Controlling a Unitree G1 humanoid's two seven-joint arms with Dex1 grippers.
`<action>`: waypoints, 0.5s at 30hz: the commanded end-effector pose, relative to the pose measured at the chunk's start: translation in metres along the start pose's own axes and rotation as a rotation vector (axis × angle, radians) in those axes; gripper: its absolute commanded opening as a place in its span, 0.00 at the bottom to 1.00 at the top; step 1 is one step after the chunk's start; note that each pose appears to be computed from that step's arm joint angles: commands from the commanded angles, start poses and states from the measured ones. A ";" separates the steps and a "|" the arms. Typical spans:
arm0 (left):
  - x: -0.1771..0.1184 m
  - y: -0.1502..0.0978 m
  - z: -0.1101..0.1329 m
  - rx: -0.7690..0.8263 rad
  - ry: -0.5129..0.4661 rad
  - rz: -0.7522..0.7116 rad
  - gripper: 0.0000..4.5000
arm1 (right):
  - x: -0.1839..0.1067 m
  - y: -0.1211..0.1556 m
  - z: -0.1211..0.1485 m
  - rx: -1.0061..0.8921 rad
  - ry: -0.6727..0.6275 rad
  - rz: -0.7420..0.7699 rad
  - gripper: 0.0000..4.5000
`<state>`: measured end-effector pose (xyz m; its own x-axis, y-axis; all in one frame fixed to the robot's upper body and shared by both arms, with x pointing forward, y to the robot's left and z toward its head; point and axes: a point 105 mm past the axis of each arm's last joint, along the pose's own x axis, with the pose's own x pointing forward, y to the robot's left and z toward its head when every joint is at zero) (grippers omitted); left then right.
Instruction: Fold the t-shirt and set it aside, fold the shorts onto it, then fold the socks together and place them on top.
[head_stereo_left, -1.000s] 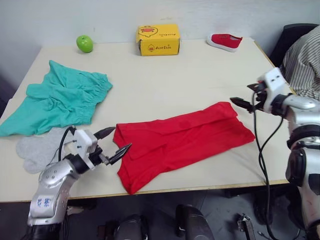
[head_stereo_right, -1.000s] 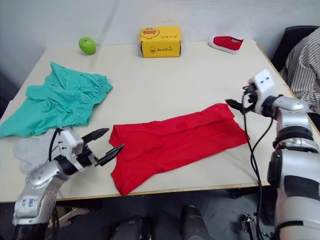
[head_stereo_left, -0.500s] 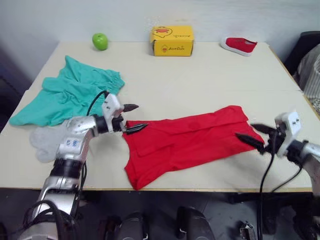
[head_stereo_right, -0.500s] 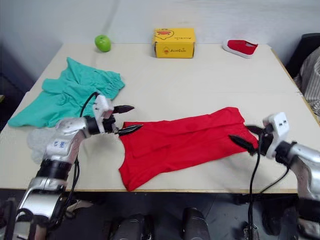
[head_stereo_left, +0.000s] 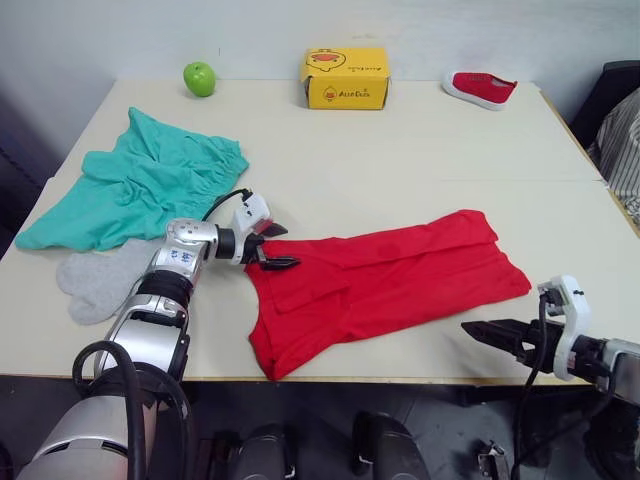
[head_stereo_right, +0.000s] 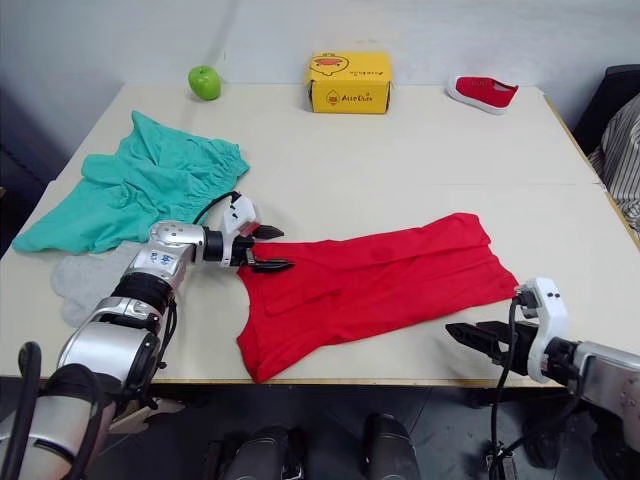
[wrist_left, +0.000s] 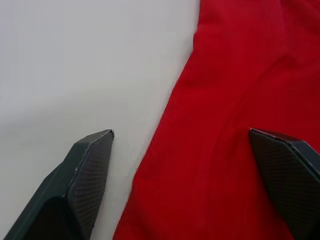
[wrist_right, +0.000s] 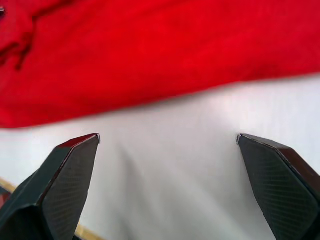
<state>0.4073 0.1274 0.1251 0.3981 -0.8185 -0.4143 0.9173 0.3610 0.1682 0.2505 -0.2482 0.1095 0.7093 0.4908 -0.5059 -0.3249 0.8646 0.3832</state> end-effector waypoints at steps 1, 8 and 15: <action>0.005 -0.003 -0.002 0.009 0.034 -0.027 1.00 | 0.015 -0.003 -0.002 -0.006 0.003 -0.025 1.00; 0.011 -0.012 -0.004 -0.011 0.032 -0.086 0.61 | 0.041 -0.004 0.005 -0.023 -0.019 -0.049 0.81; 0.001 -0.017 -0.009 -0.007 -0.006 -0.087 0.12 | 0.049 -0.012 0.021 -0.089 -0.081 -0.087 0.25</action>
<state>0.3969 0.1225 0.1165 0.3299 -0.8443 -0.4223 0.9439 0.3006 0.1364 0.2988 -0.2370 0.1007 0.7852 0.4151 -0.4595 -0.3170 0.9069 0.2776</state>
